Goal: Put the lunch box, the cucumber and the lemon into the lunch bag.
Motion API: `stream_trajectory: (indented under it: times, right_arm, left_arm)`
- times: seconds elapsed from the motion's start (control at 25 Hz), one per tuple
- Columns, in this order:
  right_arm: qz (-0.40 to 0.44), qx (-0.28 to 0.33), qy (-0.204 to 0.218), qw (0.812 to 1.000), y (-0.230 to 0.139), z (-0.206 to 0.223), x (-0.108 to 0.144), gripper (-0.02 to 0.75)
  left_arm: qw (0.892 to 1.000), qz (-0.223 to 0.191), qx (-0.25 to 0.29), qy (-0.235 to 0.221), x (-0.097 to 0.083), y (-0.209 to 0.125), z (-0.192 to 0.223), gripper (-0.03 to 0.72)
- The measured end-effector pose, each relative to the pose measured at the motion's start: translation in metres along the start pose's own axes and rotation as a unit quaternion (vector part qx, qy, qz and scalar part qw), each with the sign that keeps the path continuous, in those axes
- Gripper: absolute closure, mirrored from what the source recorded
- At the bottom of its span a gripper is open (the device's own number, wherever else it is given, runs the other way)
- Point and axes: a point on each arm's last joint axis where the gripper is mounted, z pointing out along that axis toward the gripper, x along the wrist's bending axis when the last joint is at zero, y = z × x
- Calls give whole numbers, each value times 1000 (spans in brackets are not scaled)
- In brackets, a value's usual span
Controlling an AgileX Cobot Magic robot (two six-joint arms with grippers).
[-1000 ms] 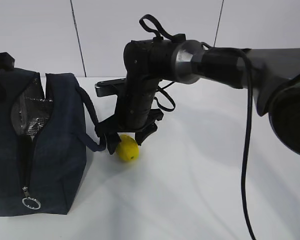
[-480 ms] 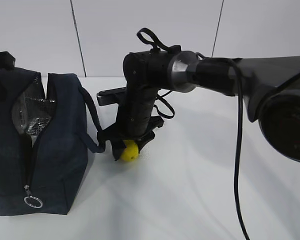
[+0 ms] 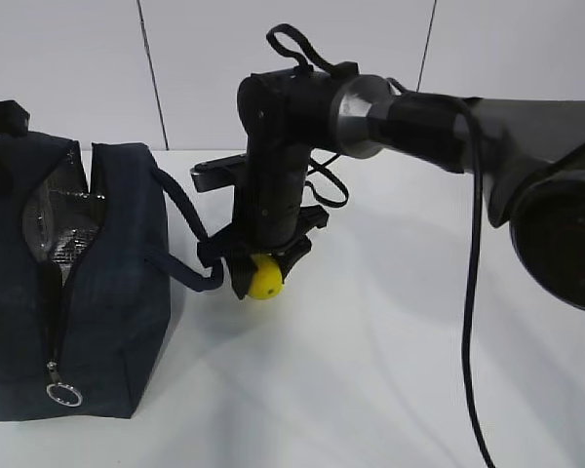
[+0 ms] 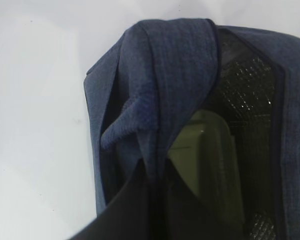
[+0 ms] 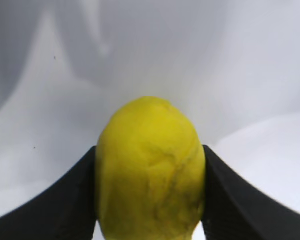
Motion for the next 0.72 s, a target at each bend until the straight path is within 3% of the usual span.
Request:
stream_trajectory:
  times: [0.28,0.44,0.6,0.72]
  right_arm:
    - [4,-55,-19,998,1,-62,-15,312]
    - [8,-102,-10,995,-4,-112,-14,312]
    - [17,-140,56,988,-12,-154,1,312]
    - [28,-147,131,980,-15,-167,15,312]
  left_arm:
    - [1000,-1,0,-1,0,0,0,694]
    - [1000,-1,0,-1,0,0,0,694]
    - [1000,-5,-2,-5,-1,0,0,694]
    - [1000,-15,-2,-14,-3,0,0,694]
